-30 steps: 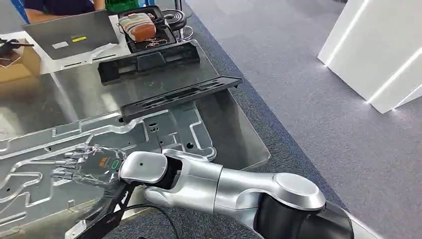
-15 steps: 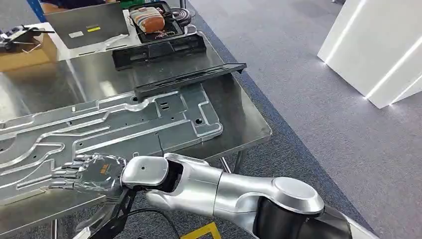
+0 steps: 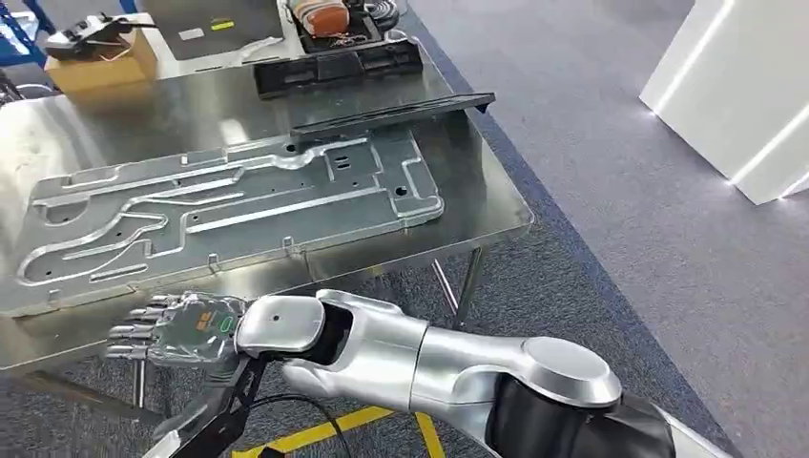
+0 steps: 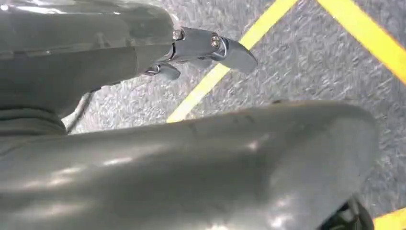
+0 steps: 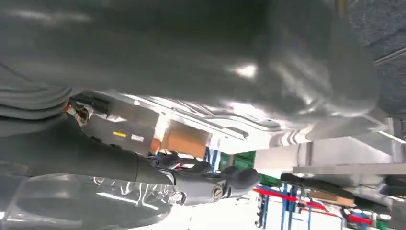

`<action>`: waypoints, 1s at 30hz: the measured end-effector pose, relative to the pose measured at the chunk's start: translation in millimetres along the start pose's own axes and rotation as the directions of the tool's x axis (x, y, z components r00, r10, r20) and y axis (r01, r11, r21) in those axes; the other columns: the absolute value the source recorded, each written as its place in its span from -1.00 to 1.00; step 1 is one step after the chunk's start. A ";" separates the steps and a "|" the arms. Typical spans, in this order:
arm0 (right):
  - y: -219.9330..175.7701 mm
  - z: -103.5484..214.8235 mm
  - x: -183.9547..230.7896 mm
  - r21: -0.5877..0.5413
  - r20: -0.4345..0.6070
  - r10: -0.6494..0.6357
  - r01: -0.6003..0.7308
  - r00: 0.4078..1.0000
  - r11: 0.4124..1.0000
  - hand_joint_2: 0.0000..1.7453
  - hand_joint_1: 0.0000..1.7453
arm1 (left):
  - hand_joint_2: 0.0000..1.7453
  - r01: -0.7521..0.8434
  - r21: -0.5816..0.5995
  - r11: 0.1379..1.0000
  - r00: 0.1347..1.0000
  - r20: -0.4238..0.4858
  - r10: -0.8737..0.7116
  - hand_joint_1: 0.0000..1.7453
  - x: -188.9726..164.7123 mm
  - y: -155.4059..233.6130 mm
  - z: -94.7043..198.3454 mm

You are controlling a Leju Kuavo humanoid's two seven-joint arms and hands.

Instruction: Take the parts from the cabinet and place them on the table.

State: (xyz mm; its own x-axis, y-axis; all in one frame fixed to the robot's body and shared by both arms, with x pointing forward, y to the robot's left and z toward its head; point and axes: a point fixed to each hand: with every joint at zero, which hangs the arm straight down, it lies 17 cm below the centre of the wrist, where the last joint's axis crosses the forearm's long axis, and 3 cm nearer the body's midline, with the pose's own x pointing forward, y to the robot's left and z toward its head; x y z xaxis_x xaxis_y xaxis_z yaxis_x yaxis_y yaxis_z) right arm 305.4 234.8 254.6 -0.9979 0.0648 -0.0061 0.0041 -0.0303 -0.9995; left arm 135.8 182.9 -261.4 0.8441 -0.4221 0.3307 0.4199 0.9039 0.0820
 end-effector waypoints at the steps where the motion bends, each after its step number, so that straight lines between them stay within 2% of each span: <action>1: -0.4 -0.6 0.8 0.000 0.002 0.001 -0.001 1.000 1.000 -1.00 -1.00 | -1.00 -0.001 0.001 1.000 1.000 -0.001 0.001 -1.00 -1.1 0.3 0.1; 19: 5.4 0.6 1.9 0.022 0.009 0.005 -0.006 1.000 1.000 -1.00 -1.00 | -1.00 -0.008 0.041 0.999 0.999 0.031 0.007 -1.00 5.4 12.5 -1.5; 30: 0.7 0.3 -4.4 0.007 -0.021 0.015 -0.015 1.000 1.000 -1.00 -1.00 | -1.00 -0.036 0.019 0.999 0.999 -0.006 0.036 -1.00 -2.9 3.3 -0.2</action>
State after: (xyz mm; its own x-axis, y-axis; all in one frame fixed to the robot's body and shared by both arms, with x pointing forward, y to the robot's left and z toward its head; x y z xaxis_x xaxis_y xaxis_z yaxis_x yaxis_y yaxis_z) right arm 309.7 234.2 253.9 -0.9961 0.0849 -0.0222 0.0190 -0.0383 -0.9991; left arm 134.8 187.1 -262.3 0.8606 -0.3896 0.3281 0.3829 0.9196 0.0875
